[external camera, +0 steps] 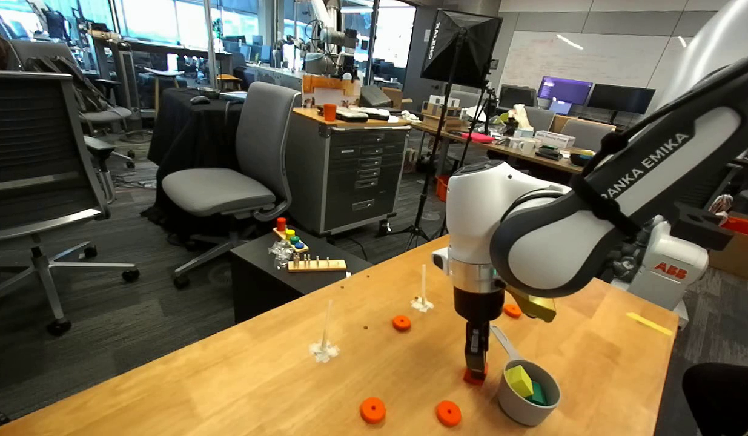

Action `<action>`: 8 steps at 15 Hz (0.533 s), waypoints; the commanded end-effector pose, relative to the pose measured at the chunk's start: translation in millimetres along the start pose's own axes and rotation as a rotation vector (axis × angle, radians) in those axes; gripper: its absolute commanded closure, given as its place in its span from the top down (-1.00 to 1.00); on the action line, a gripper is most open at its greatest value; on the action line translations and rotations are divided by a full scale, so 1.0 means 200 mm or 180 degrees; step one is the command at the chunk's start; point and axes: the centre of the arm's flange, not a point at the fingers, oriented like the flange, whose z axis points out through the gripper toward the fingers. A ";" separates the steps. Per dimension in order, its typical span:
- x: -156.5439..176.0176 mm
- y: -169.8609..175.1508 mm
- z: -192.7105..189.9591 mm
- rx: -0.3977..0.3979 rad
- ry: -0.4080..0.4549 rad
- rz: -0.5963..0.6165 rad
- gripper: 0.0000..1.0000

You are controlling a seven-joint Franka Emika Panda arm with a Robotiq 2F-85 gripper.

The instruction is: Put the blocks in the cup

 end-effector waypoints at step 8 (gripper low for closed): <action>0.03 -0.10 -0.21 -0.0245 0.0046 -0.0423 -0.84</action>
